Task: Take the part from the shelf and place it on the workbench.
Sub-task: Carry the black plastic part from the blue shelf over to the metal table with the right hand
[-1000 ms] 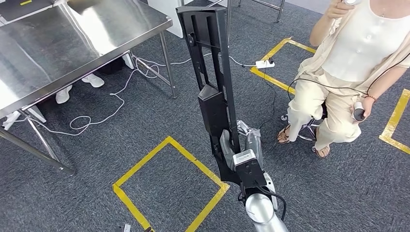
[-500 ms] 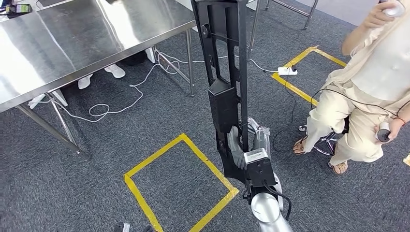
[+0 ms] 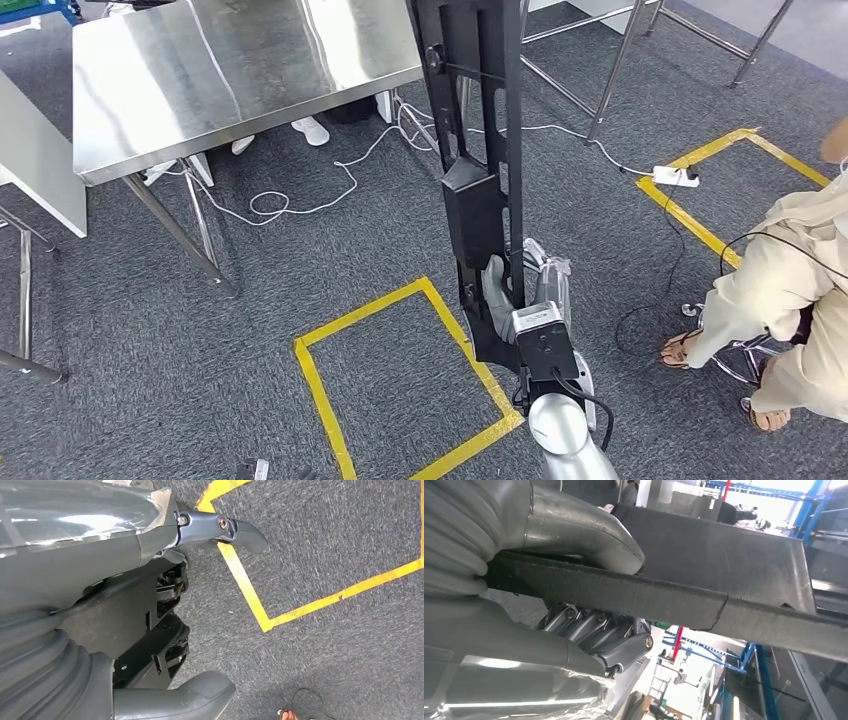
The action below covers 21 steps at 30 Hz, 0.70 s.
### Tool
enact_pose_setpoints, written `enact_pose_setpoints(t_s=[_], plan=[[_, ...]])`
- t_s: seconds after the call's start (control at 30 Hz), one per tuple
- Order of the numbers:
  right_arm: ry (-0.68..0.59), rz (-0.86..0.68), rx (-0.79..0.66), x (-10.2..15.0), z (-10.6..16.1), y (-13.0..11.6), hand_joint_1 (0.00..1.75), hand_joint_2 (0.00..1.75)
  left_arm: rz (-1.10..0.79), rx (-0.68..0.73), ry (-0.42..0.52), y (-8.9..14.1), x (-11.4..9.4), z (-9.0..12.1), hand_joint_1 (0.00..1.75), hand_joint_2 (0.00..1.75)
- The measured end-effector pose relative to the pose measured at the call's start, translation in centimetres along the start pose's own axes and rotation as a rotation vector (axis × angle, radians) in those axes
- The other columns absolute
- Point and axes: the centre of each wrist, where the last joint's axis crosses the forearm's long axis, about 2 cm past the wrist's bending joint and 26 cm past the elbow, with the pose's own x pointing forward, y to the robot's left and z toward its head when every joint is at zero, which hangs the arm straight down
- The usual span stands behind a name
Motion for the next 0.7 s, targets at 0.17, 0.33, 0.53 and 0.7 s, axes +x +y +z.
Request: enact_pose_setpoints(t_s=[0.17,0.33,0.53,0.7], plan=[[-0.017,0.0,0.005,0.1,-1.0,0.1,1.75,1.75,0.01,0.01,-0.009,0.0,0.1,-0.1,0.0,1.75],[-0.049,0.056,0.012,0.1,-2.2,0.6,1.75,1.75,0.013,0.046,-0.039,0.2,0.1,0.0,0.0,1.75],[-0.078,0.248,-0.013,0.2,-3.3,1.0,1.75,1.75,0.025,0.06,-0.054,0.2,-0.2,0.2,0.0,1.75],[-0.103,0.499,-0.013,-0.1,-3.5,0.5,1.75,1.75,0.031,0.056,-0.044,0.0,-0.4,0.3,0.0,1.75]])
